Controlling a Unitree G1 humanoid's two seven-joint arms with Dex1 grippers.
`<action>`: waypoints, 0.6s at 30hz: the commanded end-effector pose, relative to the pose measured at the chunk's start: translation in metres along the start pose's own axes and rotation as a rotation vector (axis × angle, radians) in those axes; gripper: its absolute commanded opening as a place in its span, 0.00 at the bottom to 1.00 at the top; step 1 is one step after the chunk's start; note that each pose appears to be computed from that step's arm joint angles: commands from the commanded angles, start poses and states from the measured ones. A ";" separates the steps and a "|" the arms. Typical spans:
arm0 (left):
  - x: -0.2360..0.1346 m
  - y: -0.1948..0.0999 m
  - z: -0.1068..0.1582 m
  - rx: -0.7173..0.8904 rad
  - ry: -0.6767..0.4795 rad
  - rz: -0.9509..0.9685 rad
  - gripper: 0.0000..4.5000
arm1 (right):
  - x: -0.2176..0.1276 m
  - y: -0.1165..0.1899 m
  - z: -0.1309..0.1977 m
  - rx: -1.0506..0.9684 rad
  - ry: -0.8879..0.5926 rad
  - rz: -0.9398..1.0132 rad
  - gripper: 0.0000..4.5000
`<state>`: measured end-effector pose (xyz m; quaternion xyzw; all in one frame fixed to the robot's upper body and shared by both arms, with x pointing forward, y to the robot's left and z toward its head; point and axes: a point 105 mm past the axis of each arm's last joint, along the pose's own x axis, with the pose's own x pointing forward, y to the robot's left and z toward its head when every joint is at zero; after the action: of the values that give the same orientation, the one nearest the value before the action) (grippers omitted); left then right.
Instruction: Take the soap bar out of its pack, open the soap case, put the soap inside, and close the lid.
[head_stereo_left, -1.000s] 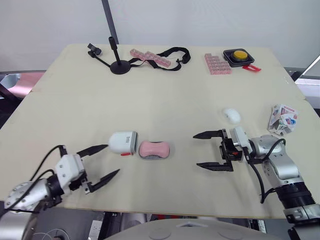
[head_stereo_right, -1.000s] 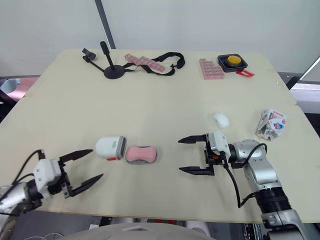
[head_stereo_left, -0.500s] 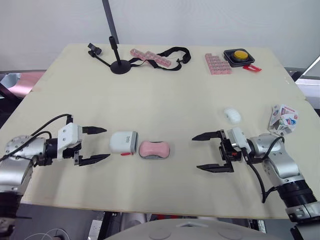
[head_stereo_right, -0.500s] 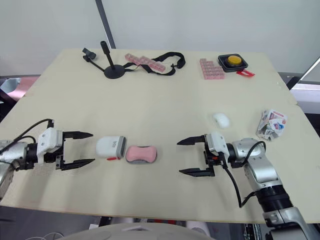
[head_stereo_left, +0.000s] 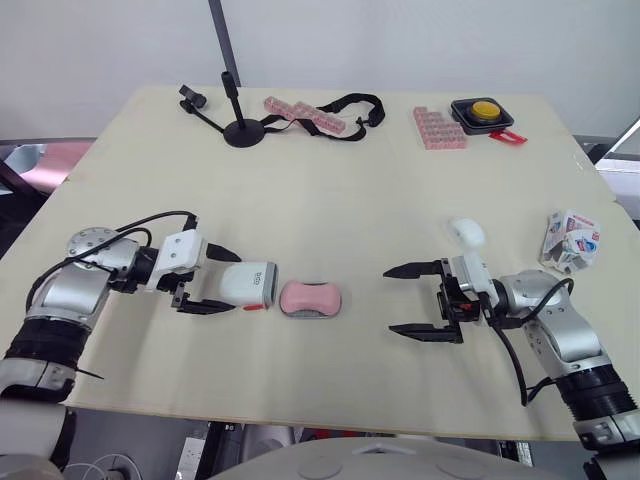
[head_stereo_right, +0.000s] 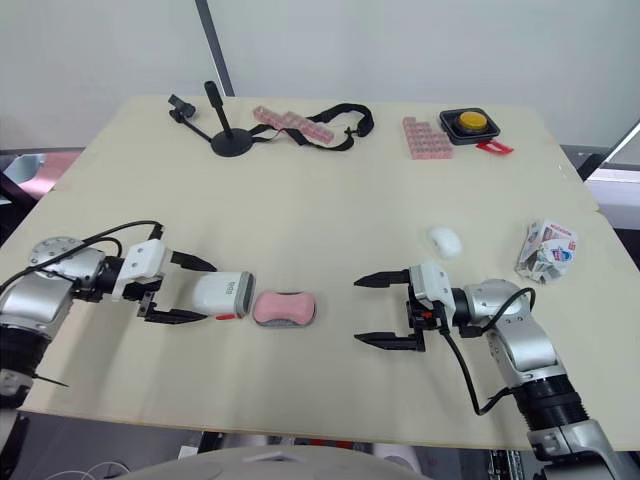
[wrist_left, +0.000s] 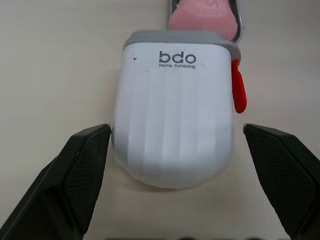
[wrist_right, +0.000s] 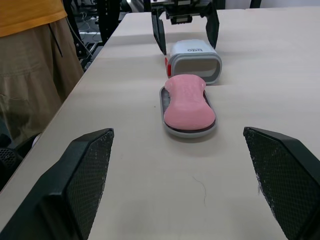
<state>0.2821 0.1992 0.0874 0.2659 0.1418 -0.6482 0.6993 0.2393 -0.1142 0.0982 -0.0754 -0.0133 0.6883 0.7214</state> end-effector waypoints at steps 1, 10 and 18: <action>0.000 0.006 0.005 0.021 0.005 -0.008 1.00 | -0.002 0.000 0.009 -0.039 -0.015 -0.006 0.98; 0.013 0.012 0.003 0.047 -0.012 -0.009 1.00 | -0.006 0.002 0.009 -0.040 -0.003 -0.023 0.98; 0.015 0.013 0.004 0.070 -0.022 -0.016 0.89 | -0.007 0.002 0.007 -0.035 0.007 -0.028 1.00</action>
<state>0.2943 0.1842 0.0807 0.2703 0.1206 -0.6598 0.6907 0.2360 -0.1175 0.0959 -0.0790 -0.0062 0.6804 0.7285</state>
